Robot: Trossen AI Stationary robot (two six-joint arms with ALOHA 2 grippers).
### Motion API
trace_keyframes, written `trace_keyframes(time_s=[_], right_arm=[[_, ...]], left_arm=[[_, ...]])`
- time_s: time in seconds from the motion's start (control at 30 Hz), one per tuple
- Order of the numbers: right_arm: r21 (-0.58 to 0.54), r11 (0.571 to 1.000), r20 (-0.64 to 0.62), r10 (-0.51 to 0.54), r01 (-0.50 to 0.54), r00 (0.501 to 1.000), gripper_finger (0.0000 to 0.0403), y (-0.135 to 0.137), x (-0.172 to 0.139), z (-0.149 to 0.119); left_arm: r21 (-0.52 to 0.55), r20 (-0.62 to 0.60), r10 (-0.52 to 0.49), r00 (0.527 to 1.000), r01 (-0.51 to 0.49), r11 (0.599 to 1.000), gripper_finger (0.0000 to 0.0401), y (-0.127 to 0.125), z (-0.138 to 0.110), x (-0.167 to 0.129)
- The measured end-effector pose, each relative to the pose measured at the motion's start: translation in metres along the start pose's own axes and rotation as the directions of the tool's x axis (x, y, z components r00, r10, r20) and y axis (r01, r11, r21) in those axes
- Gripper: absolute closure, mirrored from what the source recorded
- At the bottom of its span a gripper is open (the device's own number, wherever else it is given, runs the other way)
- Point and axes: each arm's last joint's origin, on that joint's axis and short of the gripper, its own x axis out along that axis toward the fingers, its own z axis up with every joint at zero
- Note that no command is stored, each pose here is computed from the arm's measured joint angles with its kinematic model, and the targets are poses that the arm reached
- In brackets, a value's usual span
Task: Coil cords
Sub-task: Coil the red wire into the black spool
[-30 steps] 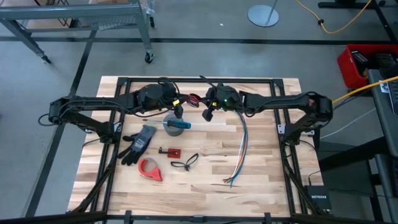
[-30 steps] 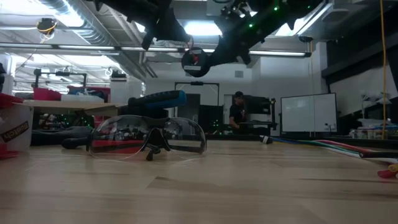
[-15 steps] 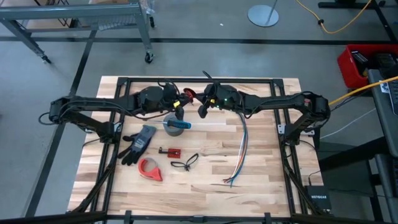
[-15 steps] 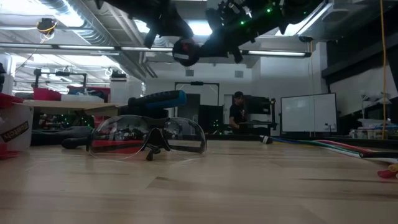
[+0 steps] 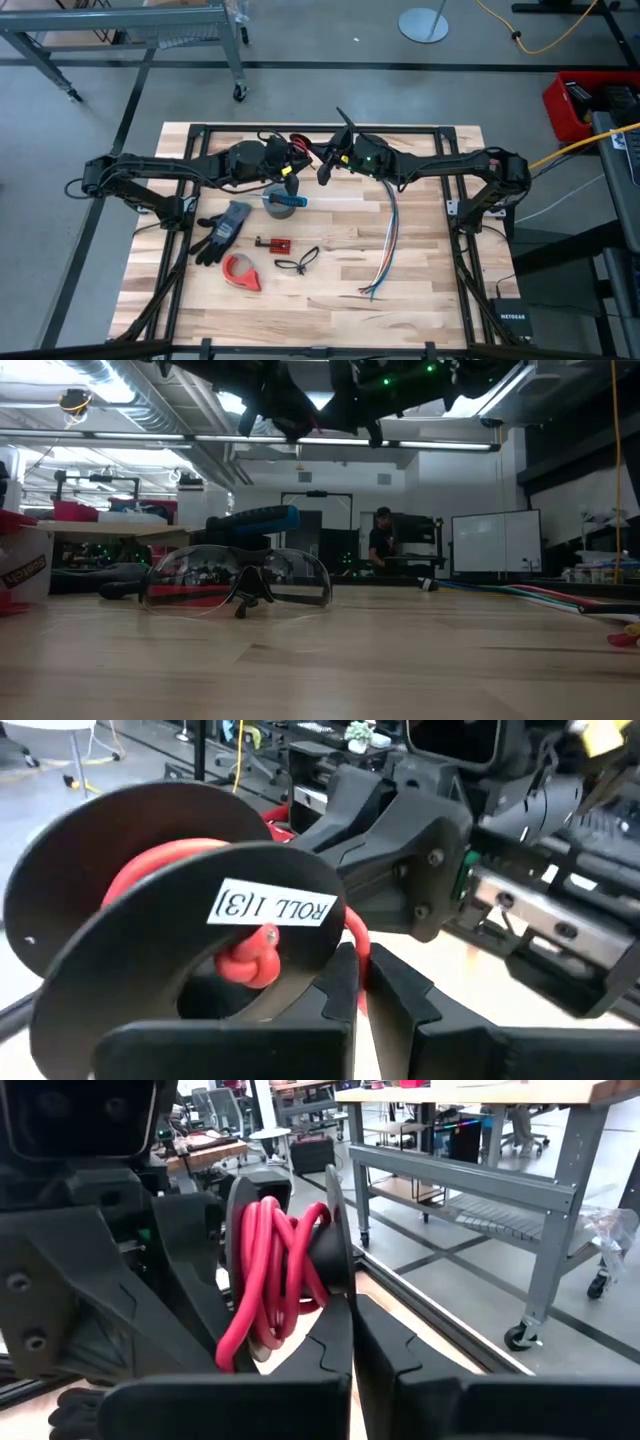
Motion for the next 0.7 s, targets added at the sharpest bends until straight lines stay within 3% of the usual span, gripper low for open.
trace_keyframes(time_s=[0.27, 0.5, 0.7], right_arm=[[0.009, 1.0, 0.038, 0.005, -0.005, 0.999, 0.0403, 0.001, -0.007, 0.011], [-0.005, 1.0, 0.059, 0.009, -0.009, 0.998, 0.0403, 0.001, -0.014, 0.02], [-0.035, 0.999, 0.053, 0.008, -0.006, 0.999, 0.0403, 0.0, -0.021, 0.026]], left_arm=[[0.09, -0.059, -0.023, 0.998, 0.028, 0.996, 0.0354, 0.0, -0.006, 0.001], [0.076, -0.095, -0.022, 0.995, 0.029, 0.997, 0.0317, 0.001, -0.009, 0.0], [0.082, -0.171, 0.005, 0.985, 0.009, 0.997, 0.0309, 0.004, -0.016, -0.001]])
